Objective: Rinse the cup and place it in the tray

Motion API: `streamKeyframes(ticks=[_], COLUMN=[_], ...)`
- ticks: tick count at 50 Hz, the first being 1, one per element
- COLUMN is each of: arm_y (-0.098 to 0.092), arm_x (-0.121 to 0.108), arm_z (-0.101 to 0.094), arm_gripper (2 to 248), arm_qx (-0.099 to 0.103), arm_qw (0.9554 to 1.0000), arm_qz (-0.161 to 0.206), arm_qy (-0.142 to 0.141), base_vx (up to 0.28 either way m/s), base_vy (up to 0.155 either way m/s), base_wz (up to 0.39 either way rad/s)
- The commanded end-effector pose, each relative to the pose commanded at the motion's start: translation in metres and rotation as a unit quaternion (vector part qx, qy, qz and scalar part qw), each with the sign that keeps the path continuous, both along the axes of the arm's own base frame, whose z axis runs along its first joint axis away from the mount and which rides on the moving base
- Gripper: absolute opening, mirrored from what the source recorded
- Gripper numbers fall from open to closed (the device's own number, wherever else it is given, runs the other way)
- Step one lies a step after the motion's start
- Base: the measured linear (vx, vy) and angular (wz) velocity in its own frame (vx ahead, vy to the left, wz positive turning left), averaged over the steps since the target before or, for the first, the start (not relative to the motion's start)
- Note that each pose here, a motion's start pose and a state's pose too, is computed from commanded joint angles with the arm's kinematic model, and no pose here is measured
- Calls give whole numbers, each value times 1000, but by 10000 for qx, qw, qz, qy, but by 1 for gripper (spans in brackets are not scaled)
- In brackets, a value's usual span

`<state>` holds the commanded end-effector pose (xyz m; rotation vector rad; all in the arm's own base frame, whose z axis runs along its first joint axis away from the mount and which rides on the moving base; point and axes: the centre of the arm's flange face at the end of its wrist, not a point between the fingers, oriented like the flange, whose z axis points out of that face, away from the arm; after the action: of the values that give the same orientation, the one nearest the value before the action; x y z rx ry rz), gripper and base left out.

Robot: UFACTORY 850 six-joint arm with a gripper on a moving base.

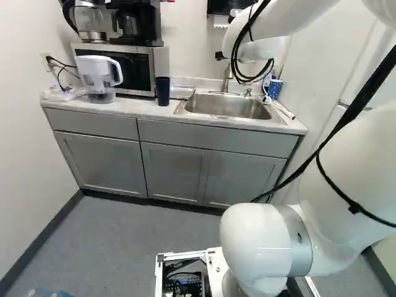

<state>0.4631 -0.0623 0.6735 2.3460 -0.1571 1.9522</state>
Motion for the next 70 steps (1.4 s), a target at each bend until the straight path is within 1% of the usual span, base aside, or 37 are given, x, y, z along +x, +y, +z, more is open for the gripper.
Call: streamKeyframes(ticks=[32, 70], arm_y=[0, 0], arm_x=[0, 0], arm_z=[0, 0], arm_gripper=[247, 247], arm_qx=[0, 0], arm_qw=[10000, 10000], arm_qz=[0, 0], arm_qy=[0, 0], base_vx=[70, 76], base_vy=[7, -4], base_wz=[130, 9])
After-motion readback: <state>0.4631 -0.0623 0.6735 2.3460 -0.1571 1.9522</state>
